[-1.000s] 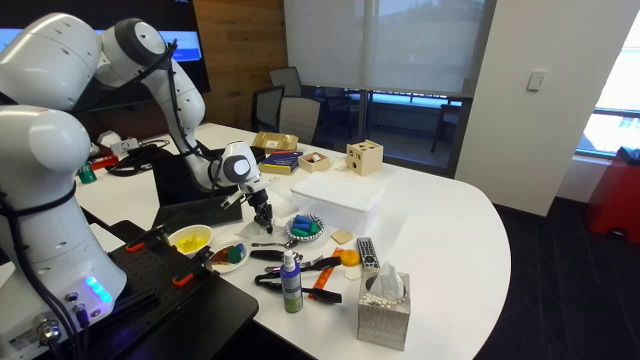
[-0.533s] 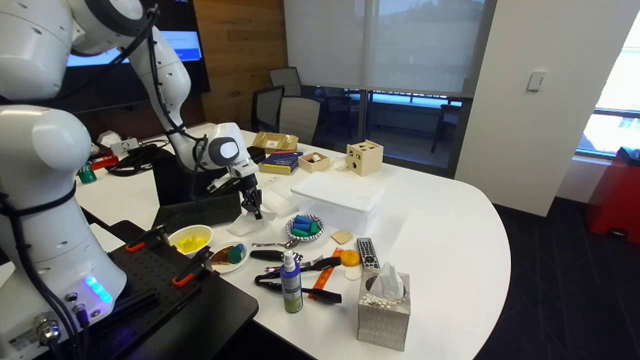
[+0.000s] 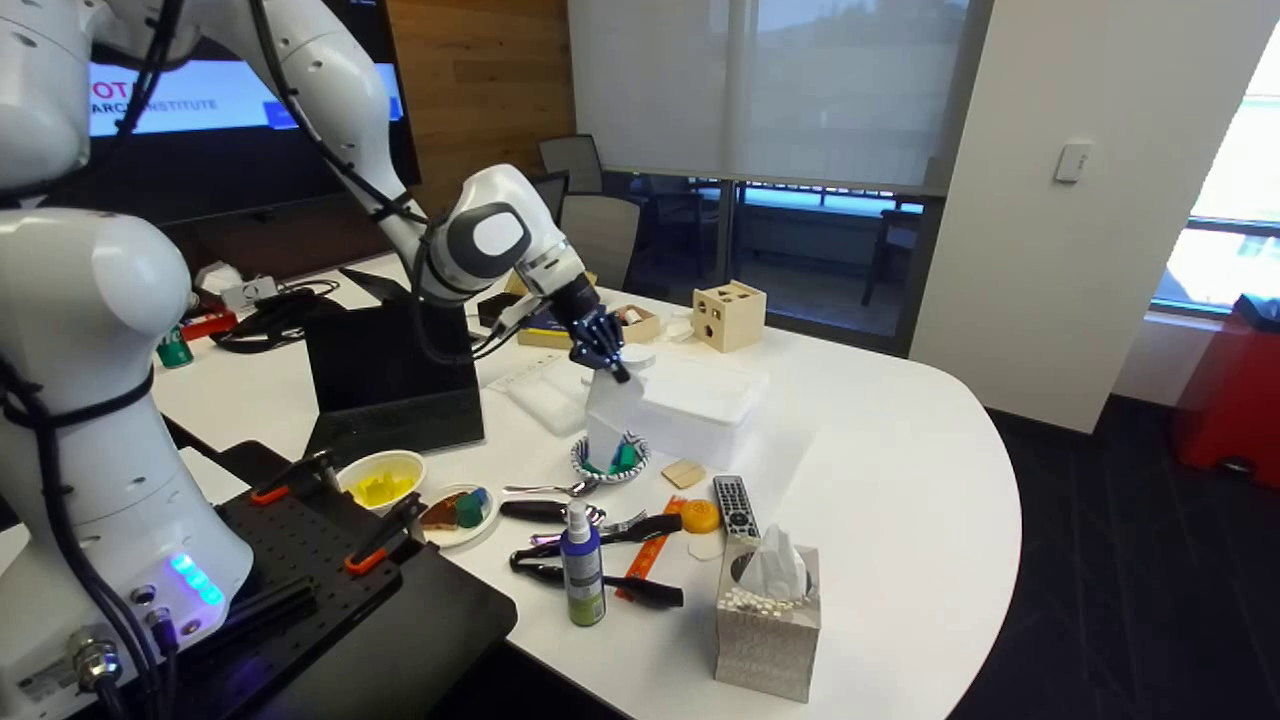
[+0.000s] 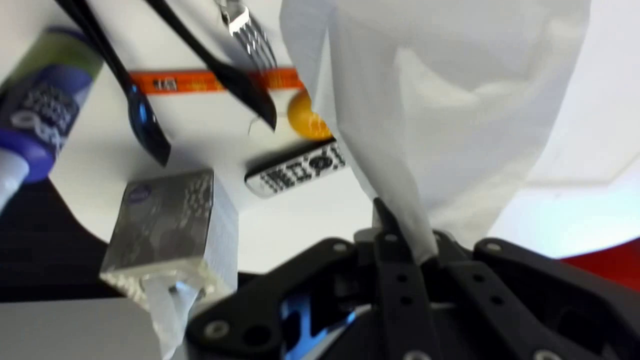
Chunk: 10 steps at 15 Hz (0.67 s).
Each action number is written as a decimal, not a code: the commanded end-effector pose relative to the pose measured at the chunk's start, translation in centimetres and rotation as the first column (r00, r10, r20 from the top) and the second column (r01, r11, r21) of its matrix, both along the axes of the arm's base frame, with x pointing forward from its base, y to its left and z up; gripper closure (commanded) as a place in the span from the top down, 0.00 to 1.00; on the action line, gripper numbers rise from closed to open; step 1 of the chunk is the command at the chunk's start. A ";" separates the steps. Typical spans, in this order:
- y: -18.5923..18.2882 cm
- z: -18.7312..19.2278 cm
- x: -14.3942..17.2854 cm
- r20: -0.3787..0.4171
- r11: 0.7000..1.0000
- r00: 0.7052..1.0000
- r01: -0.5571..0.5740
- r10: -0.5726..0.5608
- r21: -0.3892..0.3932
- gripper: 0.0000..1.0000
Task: Take the tissue paper out of the dispenser and wipe the table with it
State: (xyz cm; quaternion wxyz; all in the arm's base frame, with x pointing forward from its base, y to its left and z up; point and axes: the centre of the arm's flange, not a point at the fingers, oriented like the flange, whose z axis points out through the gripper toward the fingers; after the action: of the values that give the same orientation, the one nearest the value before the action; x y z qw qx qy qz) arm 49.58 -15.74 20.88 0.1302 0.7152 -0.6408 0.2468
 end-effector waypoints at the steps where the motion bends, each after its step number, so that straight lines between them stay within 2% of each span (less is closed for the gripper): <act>1: -9.5 4.8 -1.9 0.099 0.981 0.982 0.168 -0.158 -0.100 0.00; 3: -15.9 6.9 -3.8 0.147 0.948 0.954 0.282 -0.261 -0.149 0.00; 5: -21.4 7.7 -5.2 0.189 0.902 0.916 0.388 -0.354 -0.190 0.00; 8: -26.8 6.5 -6.0 0.235 0.814 0.843 0.533 -0.484 -0.232 0.00; 10: -28.9 5.0 -5.5 0.245 0.777 0.813 0.580 -0.529 -0.244 0.00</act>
State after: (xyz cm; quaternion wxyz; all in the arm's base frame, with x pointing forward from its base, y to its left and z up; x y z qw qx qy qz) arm 41.43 -41.60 28.32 0.2206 0.4856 -0.7749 0.3392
